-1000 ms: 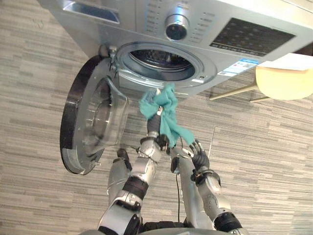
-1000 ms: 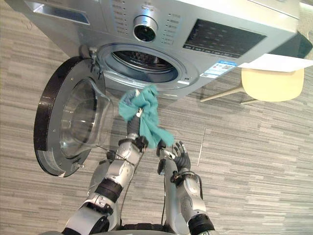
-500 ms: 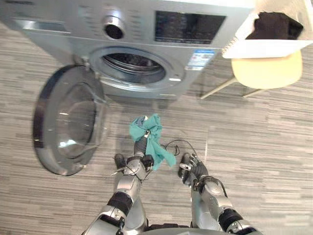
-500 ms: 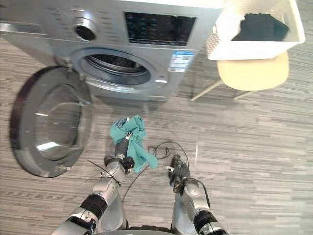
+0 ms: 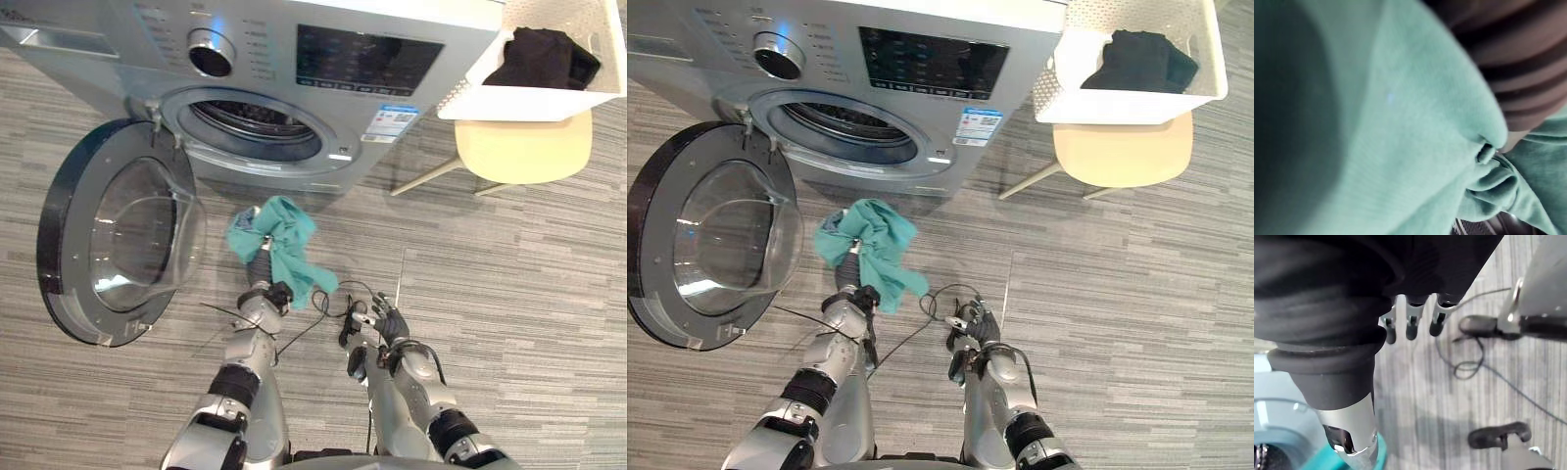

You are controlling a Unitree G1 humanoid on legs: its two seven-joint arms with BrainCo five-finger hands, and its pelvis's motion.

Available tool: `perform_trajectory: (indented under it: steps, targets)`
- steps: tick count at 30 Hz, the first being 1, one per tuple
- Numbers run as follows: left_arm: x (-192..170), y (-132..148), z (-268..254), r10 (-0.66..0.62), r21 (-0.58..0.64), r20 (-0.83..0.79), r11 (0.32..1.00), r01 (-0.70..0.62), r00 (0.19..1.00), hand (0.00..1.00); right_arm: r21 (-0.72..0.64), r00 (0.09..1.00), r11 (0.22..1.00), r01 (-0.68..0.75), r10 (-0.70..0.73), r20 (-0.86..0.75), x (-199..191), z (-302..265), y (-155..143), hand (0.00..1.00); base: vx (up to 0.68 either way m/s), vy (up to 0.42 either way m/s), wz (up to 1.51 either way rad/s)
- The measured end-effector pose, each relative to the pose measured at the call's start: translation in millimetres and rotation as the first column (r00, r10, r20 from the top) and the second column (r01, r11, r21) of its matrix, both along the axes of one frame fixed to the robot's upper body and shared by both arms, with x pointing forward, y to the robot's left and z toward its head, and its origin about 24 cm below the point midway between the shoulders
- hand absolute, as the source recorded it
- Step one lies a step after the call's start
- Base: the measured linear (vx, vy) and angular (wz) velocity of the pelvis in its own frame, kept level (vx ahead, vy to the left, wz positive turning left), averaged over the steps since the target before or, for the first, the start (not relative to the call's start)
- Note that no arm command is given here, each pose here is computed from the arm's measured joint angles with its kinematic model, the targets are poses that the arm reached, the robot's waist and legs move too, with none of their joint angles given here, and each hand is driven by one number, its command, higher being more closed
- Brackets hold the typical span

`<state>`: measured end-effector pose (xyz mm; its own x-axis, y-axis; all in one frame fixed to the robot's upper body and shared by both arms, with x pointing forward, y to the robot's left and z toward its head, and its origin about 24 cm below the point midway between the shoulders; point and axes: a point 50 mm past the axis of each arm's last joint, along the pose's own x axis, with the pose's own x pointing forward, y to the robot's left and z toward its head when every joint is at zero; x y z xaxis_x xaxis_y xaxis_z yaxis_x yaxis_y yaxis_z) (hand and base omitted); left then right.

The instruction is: Pick up the laundry basket with both hands and put the clothes into the washing machine.

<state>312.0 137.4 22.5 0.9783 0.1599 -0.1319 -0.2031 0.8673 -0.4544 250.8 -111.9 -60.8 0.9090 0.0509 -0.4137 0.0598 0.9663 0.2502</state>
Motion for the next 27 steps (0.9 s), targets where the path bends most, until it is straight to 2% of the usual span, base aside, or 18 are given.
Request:
perform_trajectory:
  steps: [7,11,16,19,22,25,27]
  targets:
    - [41,-12,62,-0.003,-0.010,0.175,1.000,0.004,0.985,1.00,0.070,0.990,0.997,0.040,-0.048,0.131,22,31,9,0.00,-0.04,0.110,-0.08]
    - [45,-23,79,-0.028,-0.022,0.232,0.999,0.034,0.972,1.00,0.094,0.984,0.994,0.050,-0.065,0.165,23,39,10,0.00,-0.10,0.034,-0.09]
    - [40,-52,100,-0.093,-0.022,0.307,0.994,0.105,0.947,1.00,0.128,0.967,0.984,0.123,-0.148,0.208,17,49,-4,0.00,-0.07,0.048,-0.08]
    - [40,-57,119,-0.103,-0.023,0.371,0.992,0.120,0.923,1.00,0.185,0.955,0.975,0.124,-0.168,0.245,22,61,-1,0.00,-0.02,0.059,-0.19]
    - [40,-54,134,-0.069,-0.045,0.418,0.994,0.096,0.906,1.00,0.276,0.932,0.958,0.078,-0.168,0.320,30,85,16,0.00,0.02,0.026,-0.30]
    - [43,-59,164,-0.038,-0.103,0.496,0.989,0.102,0.867,1.00,0.358,0.875,0.933,0.043,-0.208,0.437,41,122,21,0.00,0.02,-0.001,0.15]
    - [44,-69,203,-0.023,-0.147,0.579,0.980,0.132,0.815,1.00,0.428,0.824,0.904,0.014,-0.253,0.507,40,144,18,0.00,0.01,-0.060,0.64]
